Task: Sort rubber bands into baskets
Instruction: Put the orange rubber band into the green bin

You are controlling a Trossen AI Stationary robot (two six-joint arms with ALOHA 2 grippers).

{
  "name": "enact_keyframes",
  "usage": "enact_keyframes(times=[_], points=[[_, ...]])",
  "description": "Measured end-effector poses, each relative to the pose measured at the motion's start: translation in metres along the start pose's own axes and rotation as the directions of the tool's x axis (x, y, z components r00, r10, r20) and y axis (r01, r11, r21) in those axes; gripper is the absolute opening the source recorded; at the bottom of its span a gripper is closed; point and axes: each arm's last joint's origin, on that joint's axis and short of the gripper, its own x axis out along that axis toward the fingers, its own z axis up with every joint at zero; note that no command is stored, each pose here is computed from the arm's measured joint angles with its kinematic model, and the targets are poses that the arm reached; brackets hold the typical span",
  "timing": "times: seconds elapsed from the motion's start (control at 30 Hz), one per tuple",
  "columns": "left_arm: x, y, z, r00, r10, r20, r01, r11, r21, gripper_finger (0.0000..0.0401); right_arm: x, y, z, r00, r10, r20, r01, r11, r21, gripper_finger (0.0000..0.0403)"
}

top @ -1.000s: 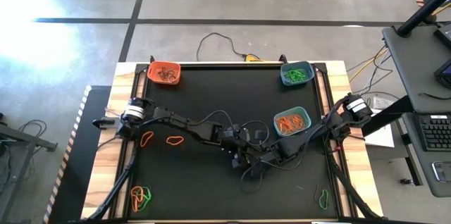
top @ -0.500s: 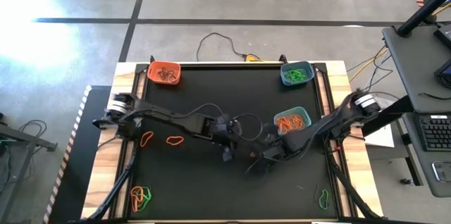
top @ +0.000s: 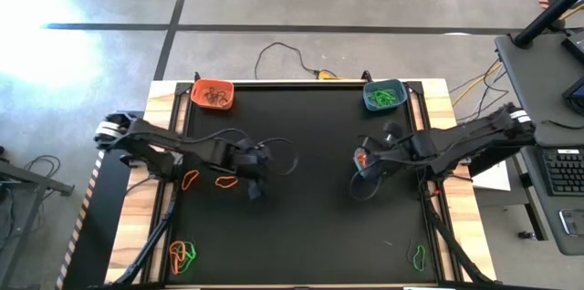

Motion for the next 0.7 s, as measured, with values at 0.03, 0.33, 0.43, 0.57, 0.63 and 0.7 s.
enact_keyframes(times=[0.03, 0.33, 0.43, 0.57, 0.63, 0.7], points=[[0.001, 0.005, -0.010, 1.000, 0.010, -0.018, -0.011, 0.999, -0.037, 0.0082, 0.002, -0.004, -0.004, 1.000, -0.001, -0.015, 0.001, 1.000, 0.023, 0.0009], [-0.006, 0.037, -0.077, 0.999, -0.014, -0.051, 0.000, 0.967, -0.253, 0.0082, 0.051, -0.016, -0.030, 0.987, -0.002, -0.163, 0.035, 0.979, 0.202, 0.0011], [-0.006, 0.046, -0.093, 0.998, -0.010, -0.060, -0.008, 0.957, -0.291, 0.0082, 0.061, -0.018, -0.034, 0.976, -0.015, -0.218, 0.066, 0.971, 0.230, 0.0023], [-0.004, 0.056, -0.110, 0.998, -0.013, -0.065, -0.011, 0.931, -0.365, 0.0084, 0.066, -0.019, -0.036, 0.963, 0.032, -0.269, 0.035, 0.970, 0.242, 0.0064], [-0.003, 0.059, -0.117, 0.997, -0.008, -0.075, -0.023, 0.913, -0.408, 0.0093, 0.066, -0.018, -0.037, 0.957, 0.056, -0.285, 0.017, 0.969, 0.247, 0.0094], [0.000, 0.061, -0.122, 0.995, -0.022, -0.093, -0.020, 0.902, -0.430, 0.0110, 0.063, -0.018, -0.034, 0.956, 0.064, -0.288, 0.010, 0.969, 0.248, 0.0124]])
